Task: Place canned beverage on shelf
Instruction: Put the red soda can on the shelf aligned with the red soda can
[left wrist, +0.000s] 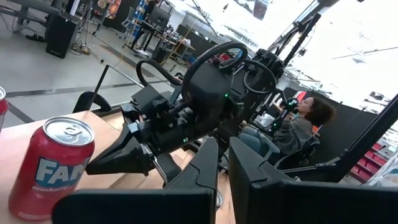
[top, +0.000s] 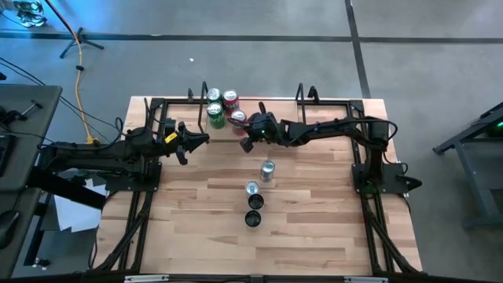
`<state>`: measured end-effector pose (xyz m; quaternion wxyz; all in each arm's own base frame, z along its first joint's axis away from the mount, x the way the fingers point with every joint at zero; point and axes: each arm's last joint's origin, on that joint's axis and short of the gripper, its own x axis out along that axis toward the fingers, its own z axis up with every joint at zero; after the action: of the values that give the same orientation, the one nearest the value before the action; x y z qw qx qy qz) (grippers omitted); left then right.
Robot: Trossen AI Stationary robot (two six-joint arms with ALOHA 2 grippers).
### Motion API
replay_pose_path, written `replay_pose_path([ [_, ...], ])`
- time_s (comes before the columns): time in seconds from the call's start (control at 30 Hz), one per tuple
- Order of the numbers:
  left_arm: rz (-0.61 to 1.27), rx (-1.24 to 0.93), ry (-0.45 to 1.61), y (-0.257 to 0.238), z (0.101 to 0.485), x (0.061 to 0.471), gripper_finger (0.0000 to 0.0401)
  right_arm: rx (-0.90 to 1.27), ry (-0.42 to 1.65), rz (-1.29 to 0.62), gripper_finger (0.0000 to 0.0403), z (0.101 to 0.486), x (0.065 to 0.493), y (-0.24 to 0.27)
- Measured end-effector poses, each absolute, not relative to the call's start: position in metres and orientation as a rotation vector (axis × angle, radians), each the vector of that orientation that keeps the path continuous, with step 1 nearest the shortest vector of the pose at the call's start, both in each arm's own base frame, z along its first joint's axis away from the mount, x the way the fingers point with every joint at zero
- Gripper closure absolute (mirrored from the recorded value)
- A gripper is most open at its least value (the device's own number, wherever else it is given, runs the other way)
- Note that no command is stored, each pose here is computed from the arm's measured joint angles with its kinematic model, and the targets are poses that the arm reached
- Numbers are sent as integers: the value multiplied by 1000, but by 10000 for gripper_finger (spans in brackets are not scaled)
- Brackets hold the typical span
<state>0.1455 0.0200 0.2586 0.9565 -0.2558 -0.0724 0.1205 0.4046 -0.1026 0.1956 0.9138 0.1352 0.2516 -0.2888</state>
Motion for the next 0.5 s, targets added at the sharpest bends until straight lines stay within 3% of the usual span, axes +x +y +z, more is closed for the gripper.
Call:
replay_pose_path([
  [0.5, 245, -520, -147, 20, 259, 145, 400, 357, 437, -677, 403, 200, 401, -124],
])
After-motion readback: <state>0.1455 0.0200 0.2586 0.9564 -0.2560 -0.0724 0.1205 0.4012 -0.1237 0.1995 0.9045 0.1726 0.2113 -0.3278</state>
